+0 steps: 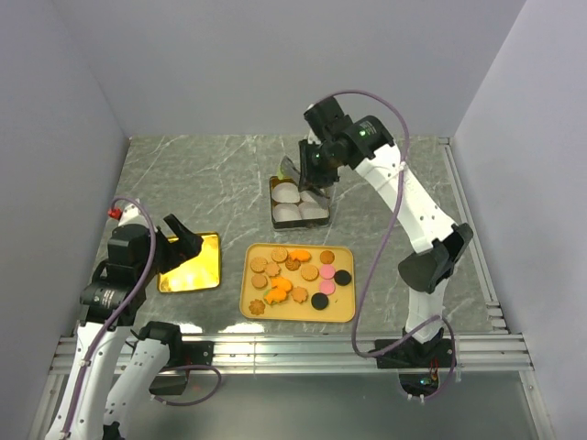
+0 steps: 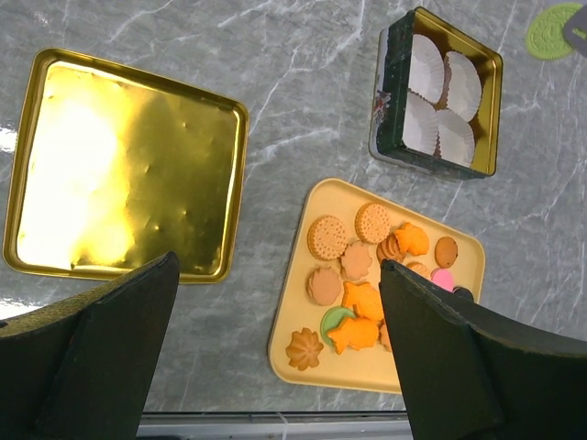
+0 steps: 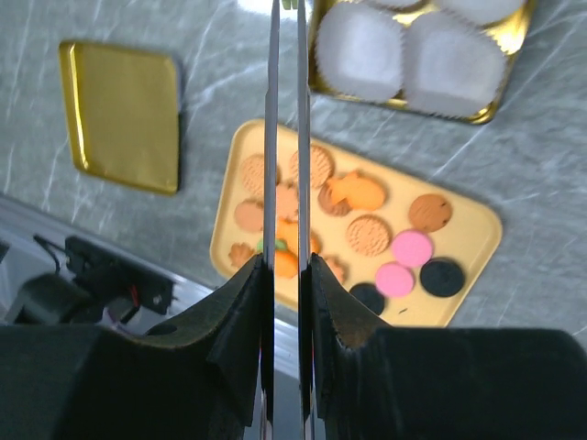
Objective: Pack the cookies
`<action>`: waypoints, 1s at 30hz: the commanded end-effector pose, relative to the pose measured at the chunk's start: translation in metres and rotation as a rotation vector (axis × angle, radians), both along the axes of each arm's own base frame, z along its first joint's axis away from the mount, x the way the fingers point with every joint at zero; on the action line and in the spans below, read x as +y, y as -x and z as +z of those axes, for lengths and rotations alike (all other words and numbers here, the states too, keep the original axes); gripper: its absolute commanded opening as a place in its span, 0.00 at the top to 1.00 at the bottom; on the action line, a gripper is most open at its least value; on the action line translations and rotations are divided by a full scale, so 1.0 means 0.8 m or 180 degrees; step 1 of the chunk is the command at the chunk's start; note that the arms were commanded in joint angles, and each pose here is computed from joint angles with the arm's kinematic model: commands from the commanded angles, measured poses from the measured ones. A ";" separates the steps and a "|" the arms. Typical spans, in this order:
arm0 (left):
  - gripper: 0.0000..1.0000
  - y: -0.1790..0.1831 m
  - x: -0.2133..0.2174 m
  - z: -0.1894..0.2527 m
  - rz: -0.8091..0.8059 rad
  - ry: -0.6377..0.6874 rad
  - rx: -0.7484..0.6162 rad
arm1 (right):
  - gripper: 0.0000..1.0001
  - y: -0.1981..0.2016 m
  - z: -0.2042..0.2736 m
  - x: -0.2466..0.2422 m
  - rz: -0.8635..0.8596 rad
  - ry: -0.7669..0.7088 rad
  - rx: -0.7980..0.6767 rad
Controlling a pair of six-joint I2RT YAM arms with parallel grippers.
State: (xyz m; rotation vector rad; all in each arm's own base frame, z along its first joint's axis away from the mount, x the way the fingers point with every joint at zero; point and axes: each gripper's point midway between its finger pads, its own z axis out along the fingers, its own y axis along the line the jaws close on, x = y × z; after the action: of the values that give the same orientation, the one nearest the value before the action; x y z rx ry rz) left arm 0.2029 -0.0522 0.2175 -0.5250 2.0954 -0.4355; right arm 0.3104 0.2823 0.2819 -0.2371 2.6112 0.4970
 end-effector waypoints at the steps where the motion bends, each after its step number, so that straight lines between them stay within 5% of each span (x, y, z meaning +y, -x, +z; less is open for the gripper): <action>1: 0.03 -0.006 -0.005 0.003 -0.0108 -0.0032 -0.0072 | 0.81 -0.022 0.011 -0.005 0.0039 -0.0144 -0.0053; 12: 0.04 -0.006 -0.015 -0.006 -0.0231 -0.0061 0.0056 | 0.84 -0.088 -0.037 0.012 -0.0101 -0.0199 -0.0051; 30: 0.06 -0.001 -0.033 -0.012 -0.0424 -0.0065 0.0138 | 0.82 -0.109 -0.153 0.014 -0.0275 0.0112 0.0312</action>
State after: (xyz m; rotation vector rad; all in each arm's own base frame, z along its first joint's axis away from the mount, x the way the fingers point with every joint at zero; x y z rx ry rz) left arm 0.2024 -0.0745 0.2064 -0.4161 2.1843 -0.4696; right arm 0.3866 0.2887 0.1607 -0.1343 2.7533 0.4389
